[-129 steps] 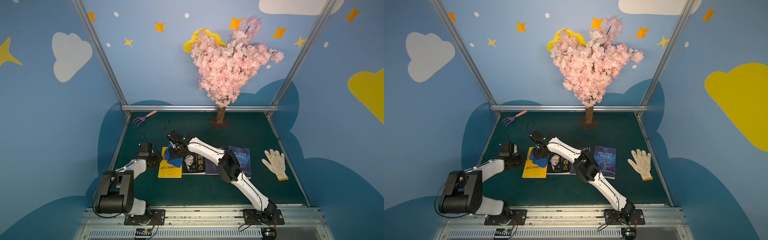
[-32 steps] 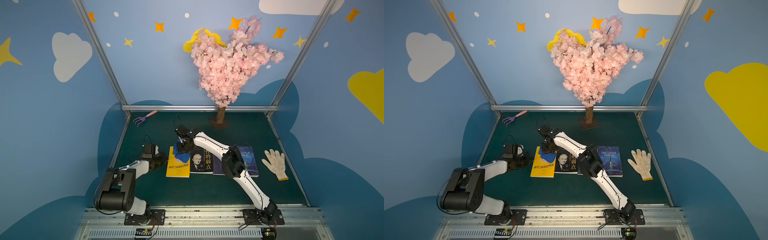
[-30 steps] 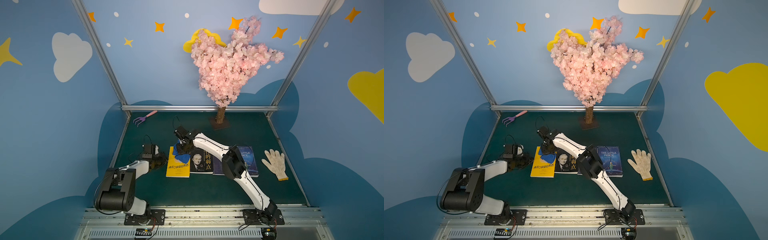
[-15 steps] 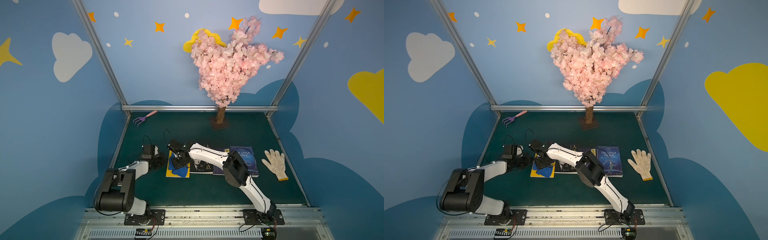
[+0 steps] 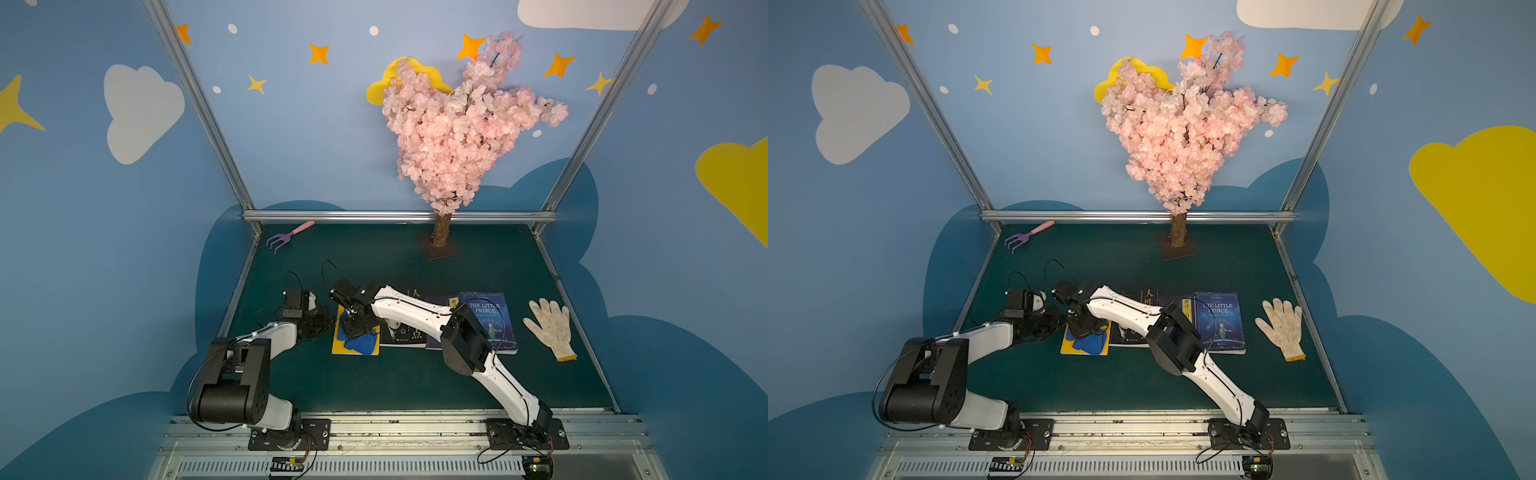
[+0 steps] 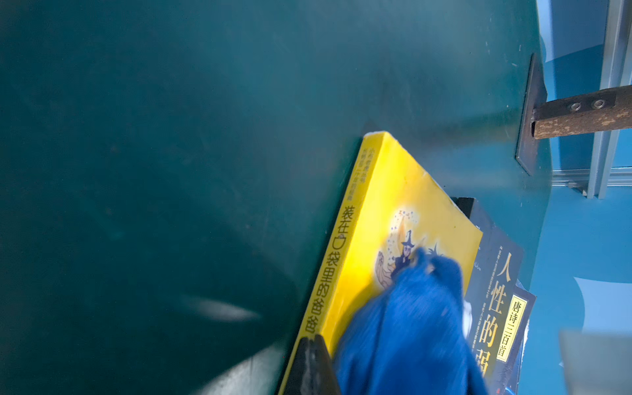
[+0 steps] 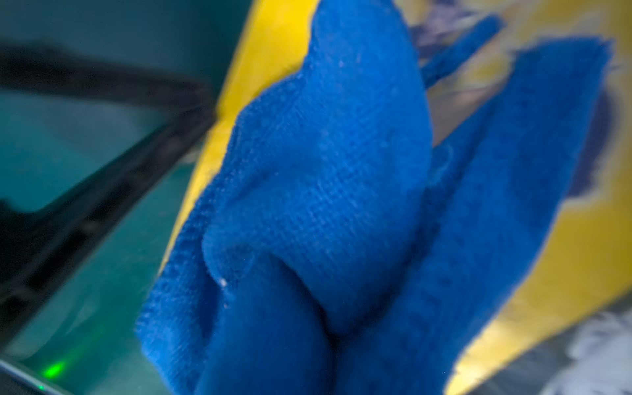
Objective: Wipe the cover of the book
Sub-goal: Wipe the dirt from the cover of the book.
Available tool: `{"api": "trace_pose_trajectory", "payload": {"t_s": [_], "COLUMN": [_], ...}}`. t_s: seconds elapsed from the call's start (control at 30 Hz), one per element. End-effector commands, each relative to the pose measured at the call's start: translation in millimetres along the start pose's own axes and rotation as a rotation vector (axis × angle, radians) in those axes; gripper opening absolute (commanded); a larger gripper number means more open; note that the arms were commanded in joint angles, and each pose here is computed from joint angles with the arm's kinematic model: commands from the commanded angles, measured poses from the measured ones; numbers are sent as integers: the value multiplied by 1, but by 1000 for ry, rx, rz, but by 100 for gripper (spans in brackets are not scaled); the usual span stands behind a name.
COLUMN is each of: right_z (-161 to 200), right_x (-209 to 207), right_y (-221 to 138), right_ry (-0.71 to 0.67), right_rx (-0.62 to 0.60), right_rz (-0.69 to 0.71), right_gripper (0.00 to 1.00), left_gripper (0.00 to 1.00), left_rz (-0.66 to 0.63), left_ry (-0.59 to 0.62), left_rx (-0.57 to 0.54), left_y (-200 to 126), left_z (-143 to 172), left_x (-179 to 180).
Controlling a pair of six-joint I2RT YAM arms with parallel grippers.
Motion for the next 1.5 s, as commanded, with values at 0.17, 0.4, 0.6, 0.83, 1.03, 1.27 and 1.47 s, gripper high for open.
{"api": "trace_pose_trajectory", "payload": {"t_s": [0.17, 0.4, 0.6, 0.83, 1.03, 1.27, 1.47], "right_z": [44, 49, 39, 41, 60, 26, -23], "right_x": [-57, -64, 0, -30, -92, -95, -111], "right_y": [41, 38, 62, 51, 30, 48, 59], "right_ry": [91, 151, 44, 97, 208, 195, 262], "right_rx": [239, 214, 241, 234, 222, 223, 185], "right_rz": [113, 62, 9, 58, 109, 79, 41], "right_gripper": [0, 0, 0, 0, 0, 0, 0], "left_gripper": [6, 6, 6, 6, 6, 6, 6], "left_rz": [-11, -16, -19, -14, -12, -28, -18], "left_ry": [-7, -3, -9, -7, -12, -1, -5], "left_rx": [45, 35, 41, 37, 48, 26, 37], "left_y": [1, -1, 0, 0, 2, -3, -1], "left_z": [6, 7, 6, 6, 6, 7, 6], "left_x": [5, 6, 7, 7, 7, 8, 7]}}
Point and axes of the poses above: each gripper's point midway between its finger pads, its own y axis out along the fingers, its own x axis along the line the jaws close on, z = x × y, the point moved 9 cm from there along -y, back along the fingers, and after that the axes turned 9 degrees about -y, right-handed, at the moved point
